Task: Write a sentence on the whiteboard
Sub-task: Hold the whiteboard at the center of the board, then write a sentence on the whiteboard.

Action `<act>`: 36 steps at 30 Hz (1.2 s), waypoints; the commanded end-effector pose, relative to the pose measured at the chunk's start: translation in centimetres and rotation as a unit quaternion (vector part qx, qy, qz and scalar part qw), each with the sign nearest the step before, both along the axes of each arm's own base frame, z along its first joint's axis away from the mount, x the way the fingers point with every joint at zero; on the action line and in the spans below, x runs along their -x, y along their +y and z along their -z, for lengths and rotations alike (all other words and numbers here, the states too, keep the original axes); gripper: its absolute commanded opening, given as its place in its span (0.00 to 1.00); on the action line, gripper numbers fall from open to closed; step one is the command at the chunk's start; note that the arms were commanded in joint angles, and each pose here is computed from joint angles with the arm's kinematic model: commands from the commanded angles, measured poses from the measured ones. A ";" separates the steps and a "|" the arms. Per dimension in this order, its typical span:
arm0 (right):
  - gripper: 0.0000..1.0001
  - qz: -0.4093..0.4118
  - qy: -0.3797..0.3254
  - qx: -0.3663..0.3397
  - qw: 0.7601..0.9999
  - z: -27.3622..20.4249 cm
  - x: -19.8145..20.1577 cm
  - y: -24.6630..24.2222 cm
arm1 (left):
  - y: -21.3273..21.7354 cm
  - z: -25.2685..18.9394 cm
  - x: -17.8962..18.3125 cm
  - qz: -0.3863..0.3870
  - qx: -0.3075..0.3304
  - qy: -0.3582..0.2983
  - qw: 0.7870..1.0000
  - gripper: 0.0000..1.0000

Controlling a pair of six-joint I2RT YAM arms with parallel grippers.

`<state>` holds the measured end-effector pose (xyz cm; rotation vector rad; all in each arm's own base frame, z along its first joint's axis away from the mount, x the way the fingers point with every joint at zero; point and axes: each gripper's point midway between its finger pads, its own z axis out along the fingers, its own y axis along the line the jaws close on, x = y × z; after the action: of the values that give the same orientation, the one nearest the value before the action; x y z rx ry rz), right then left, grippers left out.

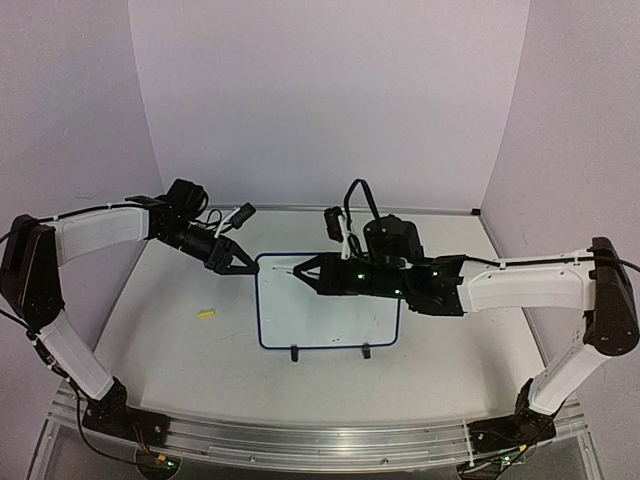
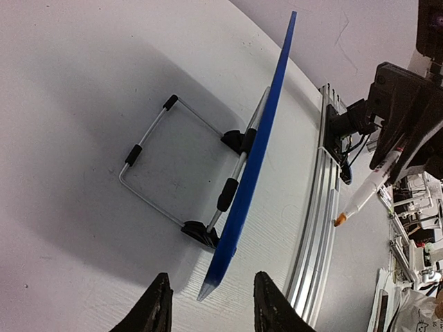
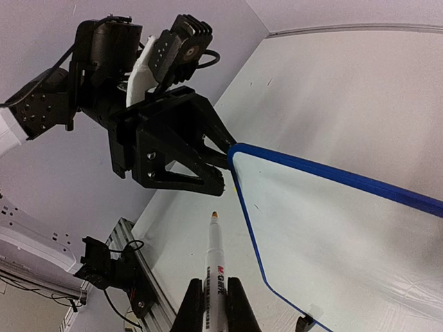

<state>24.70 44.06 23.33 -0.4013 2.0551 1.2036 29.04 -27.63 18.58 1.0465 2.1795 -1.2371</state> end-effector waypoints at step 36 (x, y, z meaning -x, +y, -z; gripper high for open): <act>0.00 0.019 -0.033 0.003 0.999 -0.9 -2.1 2.1 | -0.4 0.8 -0.2 0.017 -0.036 -0.039 0.998 0.00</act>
<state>26.21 45.12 23.12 -0.3995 2.0421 1.1420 28.70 -28.23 17.77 1.1364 2.1609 -1.1949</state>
